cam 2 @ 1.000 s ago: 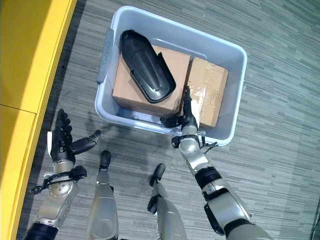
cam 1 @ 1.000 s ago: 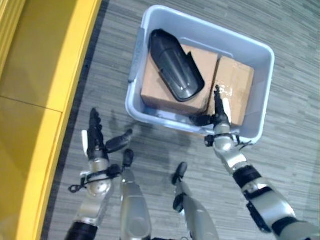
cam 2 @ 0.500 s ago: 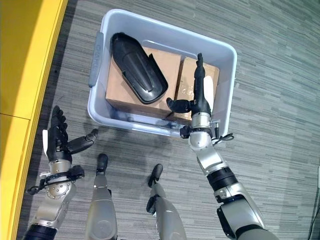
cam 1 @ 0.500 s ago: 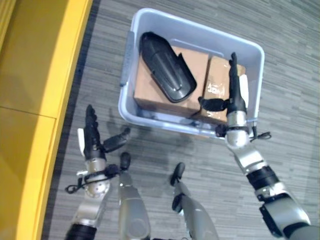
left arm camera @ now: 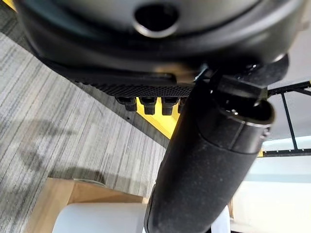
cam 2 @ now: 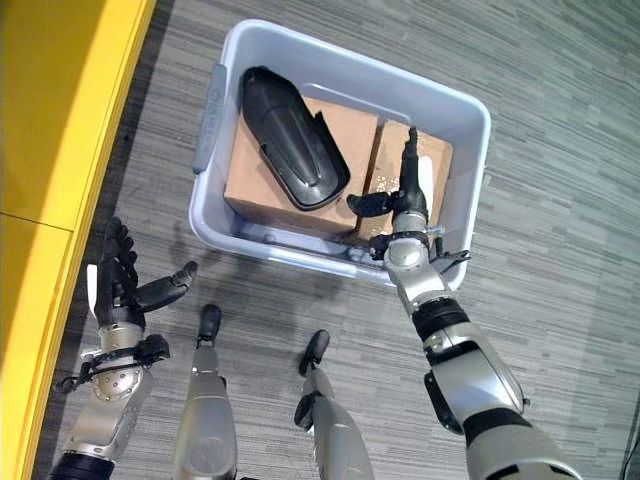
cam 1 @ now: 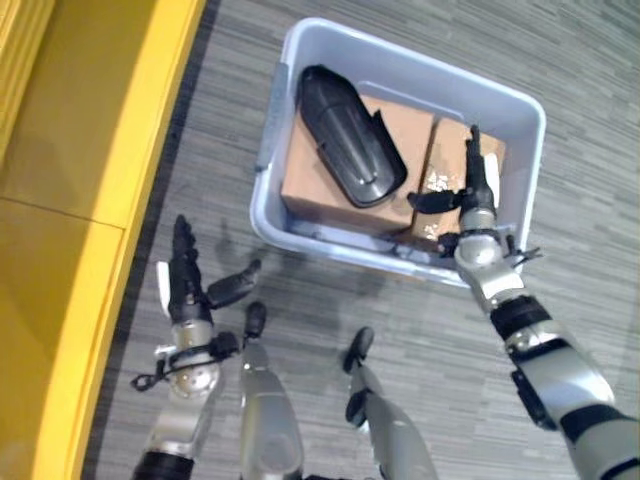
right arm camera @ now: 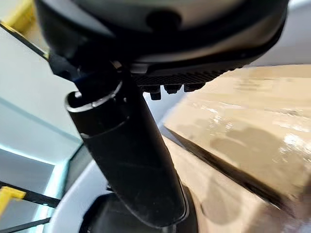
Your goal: Move parts from the plastic box to the shelf.
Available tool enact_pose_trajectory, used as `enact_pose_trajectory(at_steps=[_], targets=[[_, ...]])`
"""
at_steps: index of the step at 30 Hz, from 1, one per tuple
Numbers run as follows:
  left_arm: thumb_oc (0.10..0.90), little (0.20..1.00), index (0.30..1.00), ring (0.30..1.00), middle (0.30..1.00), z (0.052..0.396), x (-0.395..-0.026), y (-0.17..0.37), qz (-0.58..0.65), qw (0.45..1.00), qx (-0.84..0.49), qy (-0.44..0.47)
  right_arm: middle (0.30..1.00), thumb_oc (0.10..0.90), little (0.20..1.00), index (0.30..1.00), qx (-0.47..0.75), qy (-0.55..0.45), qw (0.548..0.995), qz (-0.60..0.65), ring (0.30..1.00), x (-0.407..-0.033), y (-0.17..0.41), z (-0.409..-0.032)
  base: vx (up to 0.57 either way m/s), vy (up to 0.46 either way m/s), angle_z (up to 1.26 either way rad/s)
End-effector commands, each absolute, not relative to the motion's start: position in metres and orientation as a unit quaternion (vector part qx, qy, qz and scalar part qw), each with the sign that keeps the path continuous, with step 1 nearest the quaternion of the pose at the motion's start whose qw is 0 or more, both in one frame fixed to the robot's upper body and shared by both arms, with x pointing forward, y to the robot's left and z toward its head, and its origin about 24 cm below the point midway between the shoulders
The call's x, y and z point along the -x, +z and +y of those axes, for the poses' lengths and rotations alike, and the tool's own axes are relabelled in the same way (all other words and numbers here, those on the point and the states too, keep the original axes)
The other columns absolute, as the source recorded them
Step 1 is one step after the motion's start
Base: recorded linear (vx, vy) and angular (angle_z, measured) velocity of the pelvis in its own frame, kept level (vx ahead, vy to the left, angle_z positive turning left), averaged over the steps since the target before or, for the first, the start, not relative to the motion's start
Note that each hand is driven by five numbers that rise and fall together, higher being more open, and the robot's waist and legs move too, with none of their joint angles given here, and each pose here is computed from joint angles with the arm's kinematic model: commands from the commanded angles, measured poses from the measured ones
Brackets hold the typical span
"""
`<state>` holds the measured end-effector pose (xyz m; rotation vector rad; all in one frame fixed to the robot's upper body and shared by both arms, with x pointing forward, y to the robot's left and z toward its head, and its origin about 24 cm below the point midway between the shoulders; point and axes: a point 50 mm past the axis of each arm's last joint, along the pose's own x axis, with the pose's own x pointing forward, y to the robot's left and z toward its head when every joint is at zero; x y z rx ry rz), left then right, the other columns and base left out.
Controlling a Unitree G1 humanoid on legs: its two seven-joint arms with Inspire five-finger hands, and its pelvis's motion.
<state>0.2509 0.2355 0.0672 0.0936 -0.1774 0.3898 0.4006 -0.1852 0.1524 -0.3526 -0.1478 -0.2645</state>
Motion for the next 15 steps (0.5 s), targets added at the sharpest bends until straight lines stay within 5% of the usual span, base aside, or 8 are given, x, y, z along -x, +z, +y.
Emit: enact_pose_trajectory(at_steps=[1, 15], targets=[[0.9, 1.0, 1.0, 1.0, 1.0, 0.226, -0.25, 0.113, -0.21, 0.965, -0.019, 0.153, 1.0, 0.9, 1.0, 1.0, 0.155, -0.136, 0.954, -0.218, 1.0, -0.406, 0.244, -0.19, 0.0, 0.0, 0.0], [0.9, 1.0, 1.0, 1.0, 1.0, 0.207, -0.261, 0.112, -0.208, 0.974, 0.016, 0.09, 1.0, 0.9, 1.0, 1.0, 0.165, -0.122, 0.97, -0.133, 1.0, -0.416, 0.228, -0.213, 0.01, 0.003, 0.04]])
